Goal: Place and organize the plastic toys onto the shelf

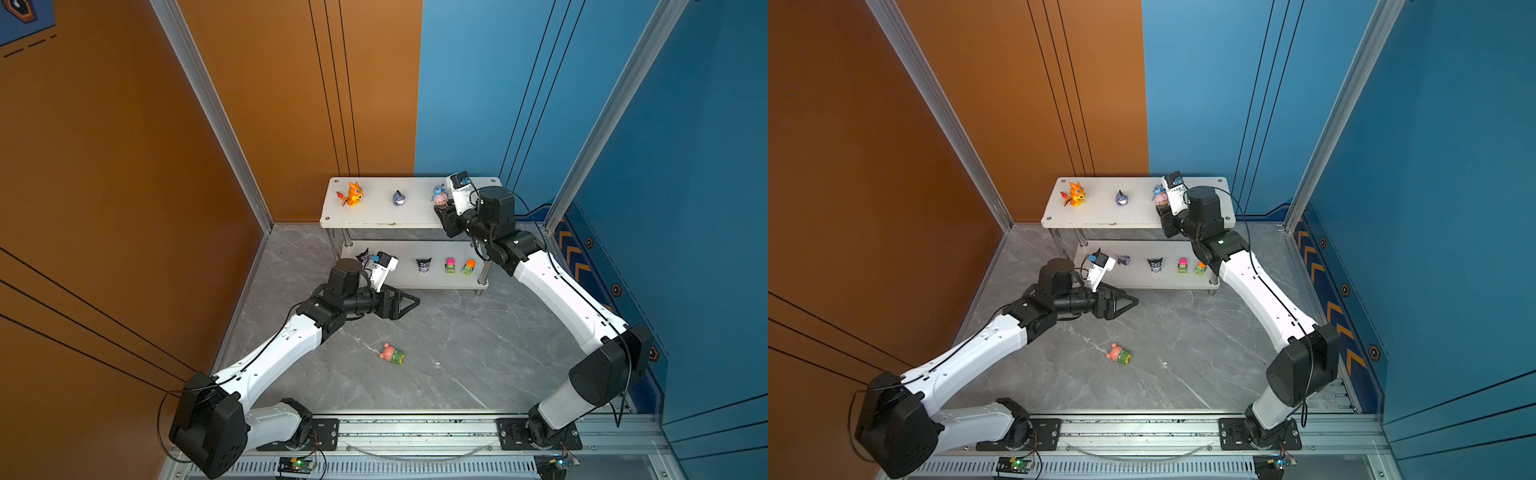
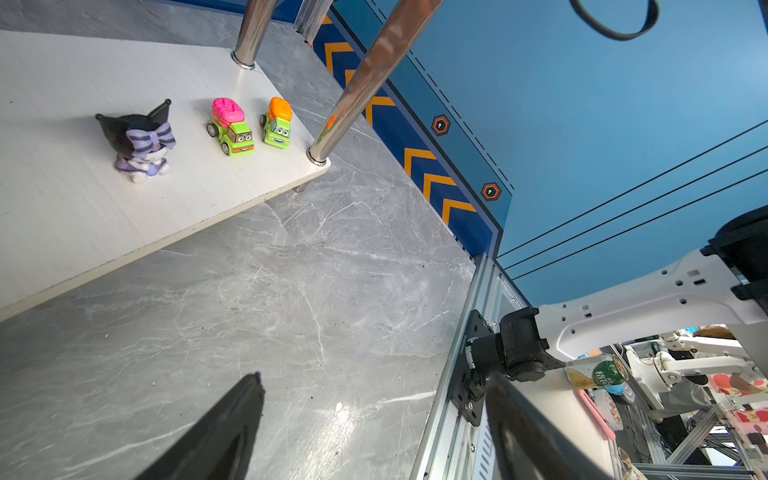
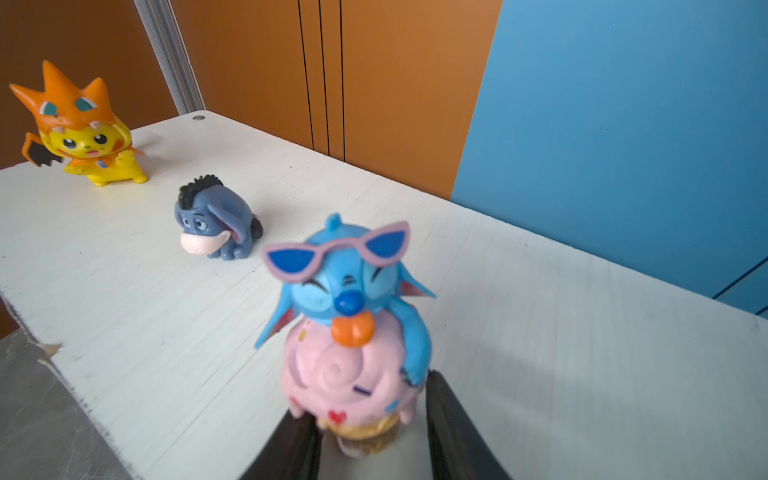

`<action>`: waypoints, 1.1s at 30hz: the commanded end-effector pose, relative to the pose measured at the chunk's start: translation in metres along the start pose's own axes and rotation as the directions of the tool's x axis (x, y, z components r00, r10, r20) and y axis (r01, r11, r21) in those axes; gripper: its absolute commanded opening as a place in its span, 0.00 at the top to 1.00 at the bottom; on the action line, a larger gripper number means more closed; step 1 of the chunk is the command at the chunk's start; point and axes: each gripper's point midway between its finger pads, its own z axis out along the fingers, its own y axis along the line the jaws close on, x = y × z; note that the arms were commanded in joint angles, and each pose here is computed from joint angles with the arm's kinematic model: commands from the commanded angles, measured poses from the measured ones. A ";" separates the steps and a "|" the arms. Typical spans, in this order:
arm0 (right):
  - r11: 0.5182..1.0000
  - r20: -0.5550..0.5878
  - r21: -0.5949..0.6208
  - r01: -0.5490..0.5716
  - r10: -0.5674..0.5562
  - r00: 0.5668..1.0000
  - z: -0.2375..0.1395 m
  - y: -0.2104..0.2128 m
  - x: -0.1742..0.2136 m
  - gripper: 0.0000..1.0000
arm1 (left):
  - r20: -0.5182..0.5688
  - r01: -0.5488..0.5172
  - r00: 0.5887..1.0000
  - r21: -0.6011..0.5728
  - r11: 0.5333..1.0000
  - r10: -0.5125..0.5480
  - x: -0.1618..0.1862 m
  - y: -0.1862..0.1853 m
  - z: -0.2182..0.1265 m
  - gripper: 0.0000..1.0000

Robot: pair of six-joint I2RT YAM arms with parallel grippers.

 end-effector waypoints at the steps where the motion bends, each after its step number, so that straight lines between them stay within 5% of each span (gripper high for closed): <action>1: 1.000 -0.011 0.020 -0.016 0.016 1.000 -0.008 -0.004 0.004 0.57 | 0.013 -0.015 1.000 0.018 1.000 0.015 -0.002 -0.003 -0.004 0.15; 14: 0.999 -0.024 0.022 -0.024 0.024 0.999 -0.014 -0.003 0.013 0.69 | 0.014 -0.014 1.000 0.016 1.000 0.013 0.000 -0.002 -0.005 0.15; 24: 0.998 -0.065 -0.053 0.025 -0.028 0.998 -0.025 0.003 -0.004 0.52 | 0.015 -0.014 1.000 0.018 1.000 0.014 -0.002 -0.003 -0.004 0.15; 30: 0.983 -0.101 -0.091 -0.157 0.148 0.984 -0.011 0.010 -0.032 0.48 | 0.025 -0.023 0.999 0.014 1.000 0.022 -0.006 -0.004 -0.005 0.15; 33: 0.944 -0.135 -0.086 -0.317 0.304 0.943 -0.002 0.013 -0.036 0.46 | 0.020 -0.021 1.000 0.013 1.000 0.021 -0.005 -0.004 -0.005 0.15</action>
